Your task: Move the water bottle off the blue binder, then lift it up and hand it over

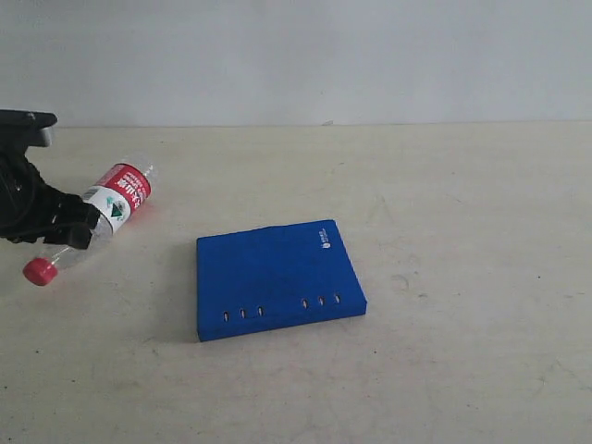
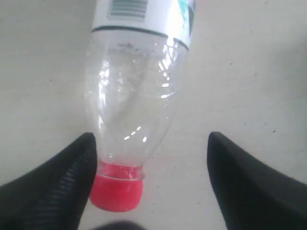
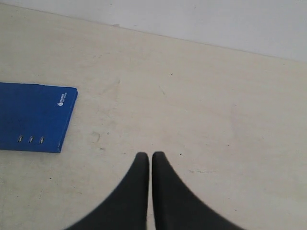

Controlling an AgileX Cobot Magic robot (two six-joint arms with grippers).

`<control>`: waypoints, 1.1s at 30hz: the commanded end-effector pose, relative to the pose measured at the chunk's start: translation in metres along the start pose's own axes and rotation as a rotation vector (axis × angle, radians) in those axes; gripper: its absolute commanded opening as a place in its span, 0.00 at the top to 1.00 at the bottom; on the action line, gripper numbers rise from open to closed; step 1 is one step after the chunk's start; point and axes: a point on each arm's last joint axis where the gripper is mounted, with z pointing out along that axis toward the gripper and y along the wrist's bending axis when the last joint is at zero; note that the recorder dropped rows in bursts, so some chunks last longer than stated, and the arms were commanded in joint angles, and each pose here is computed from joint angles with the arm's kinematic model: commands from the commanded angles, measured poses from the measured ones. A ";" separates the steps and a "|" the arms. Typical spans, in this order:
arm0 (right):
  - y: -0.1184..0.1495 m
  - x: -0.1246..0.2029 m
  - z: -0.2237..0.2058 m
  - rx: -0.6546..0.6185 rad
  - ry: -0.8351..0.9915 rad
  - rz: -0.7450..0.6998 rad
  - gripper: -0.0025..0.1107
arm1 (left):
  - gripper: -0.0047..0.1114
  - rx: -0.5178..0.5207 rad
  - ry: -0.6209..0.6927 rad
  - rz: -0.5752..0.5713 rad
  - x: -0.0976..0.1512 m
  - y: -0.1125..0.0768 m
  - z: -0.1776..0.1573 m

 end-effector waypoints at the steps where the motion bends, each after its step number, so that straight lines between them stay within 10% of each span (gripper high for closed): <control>1: -0.001 0.000 -0.001 0.008 -0.014 -0.006 0.98 | 0.42 -0.001 0.035 -0.002 0.003 0.000 0.015; 18: -0.002 0.001 -0.001 0.012 -0.011 -0.009 0.98 | 0.44 -0.010 0.122 0.049 0.014 0.002 0.040; 26: -0.003 -0.001 -0.001 0.031 -0.030 -0.028 0.98 | 0.92 -0.011 0.243 0.092 0.024 0.003 0.035; 33: -0.003 -0.002 -0.001 0.028 -0.037 -0.028 0.98 | 0.92 -0.040 0.048 0.089 0.004 0.002 -0.020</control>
